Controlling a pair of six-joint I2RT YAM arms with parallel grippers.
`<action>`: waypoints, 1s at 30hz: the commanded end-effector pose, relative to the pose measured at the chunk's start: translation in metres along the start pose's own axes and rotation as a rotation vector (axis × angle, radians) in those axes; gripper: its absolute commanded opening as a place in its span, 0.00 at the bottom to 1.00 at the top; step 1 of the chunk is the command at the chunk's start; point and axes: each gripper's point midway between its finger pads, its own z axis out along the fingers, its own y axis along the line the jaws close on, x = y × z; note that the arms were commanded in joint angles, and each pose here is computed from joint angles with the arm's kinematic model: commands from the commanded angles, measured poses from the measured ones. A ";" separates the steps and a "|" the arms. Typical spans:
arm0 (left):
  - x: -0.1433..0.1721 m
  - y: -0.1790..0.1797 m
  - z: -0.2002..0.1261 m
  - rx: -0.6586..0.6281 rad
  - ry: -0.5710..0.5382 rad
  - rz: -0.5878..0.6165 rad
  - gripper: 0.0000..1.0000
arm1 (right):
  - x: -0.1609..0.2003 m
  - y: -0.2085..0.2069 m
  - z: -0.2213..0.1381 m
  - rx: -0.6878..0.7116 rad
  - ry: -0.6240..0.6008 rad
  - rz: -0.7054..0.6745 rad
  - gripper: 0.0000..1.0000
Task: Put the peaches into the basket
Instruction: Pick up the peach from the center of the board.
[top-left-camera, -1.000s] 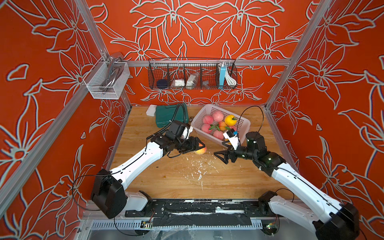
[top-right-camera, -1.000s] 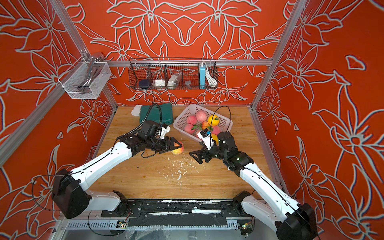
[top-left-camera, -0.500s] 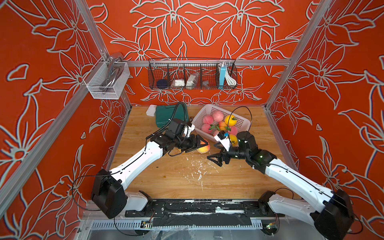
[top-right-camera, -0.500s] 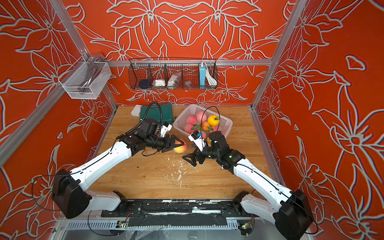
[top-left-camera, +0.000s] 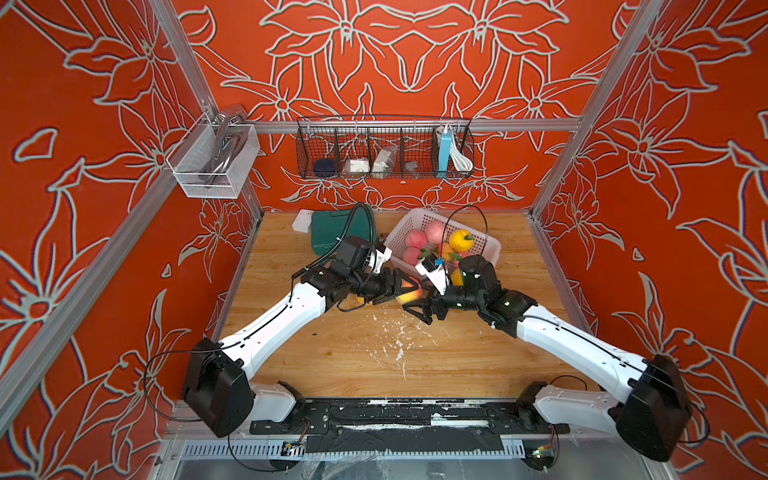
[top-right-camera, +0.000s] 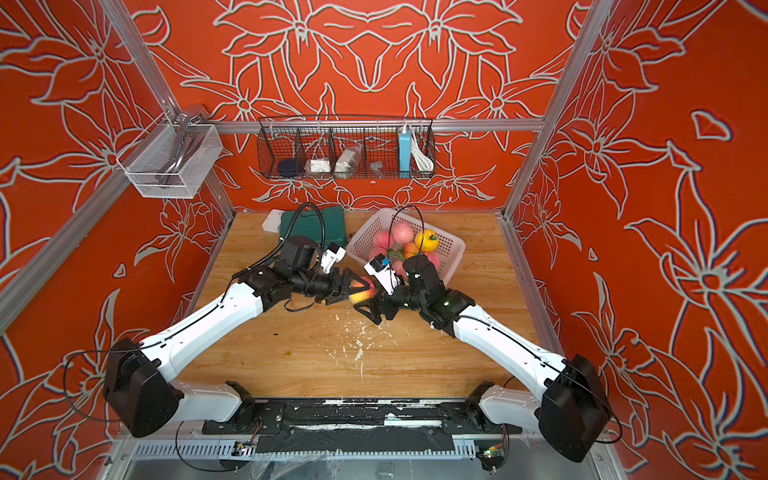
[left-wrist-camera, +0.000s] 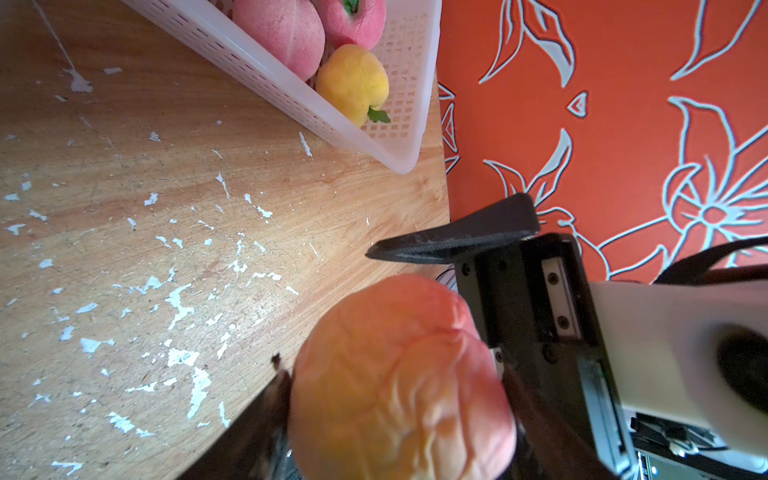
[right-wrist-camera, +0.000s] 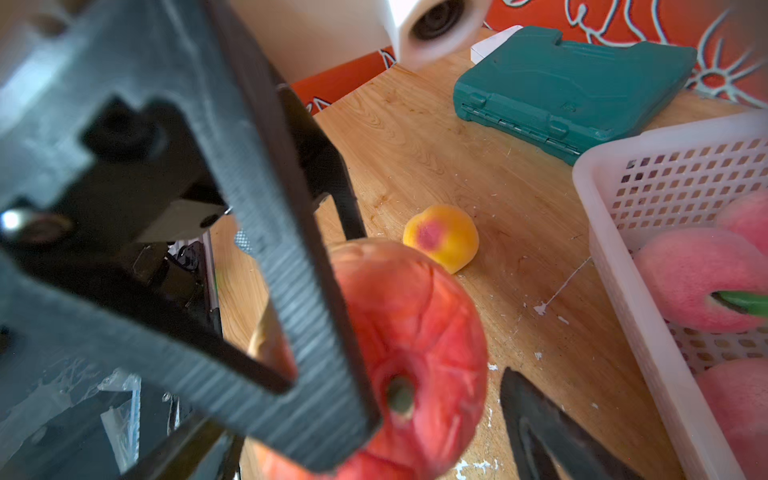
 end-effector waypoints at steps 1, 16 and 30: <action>-0.003 -0.010 -0.004 0.038 -0.008 0.014 0.70 | -0.024 0.000 -0.002 0.020 -0.052 -0.008 0.94; 0.003 -0.012 -0.007 0.061 -0.006 0.009 0.70 | -0.025 0.002 0.005 0.000 -0.025 -0.007 0.79; 0.003 -0.017 -0.010 0.081 -0.012 0.008 0.71 | -0.027 -0.001 0.003 0.025 -0.035 0.002 0.68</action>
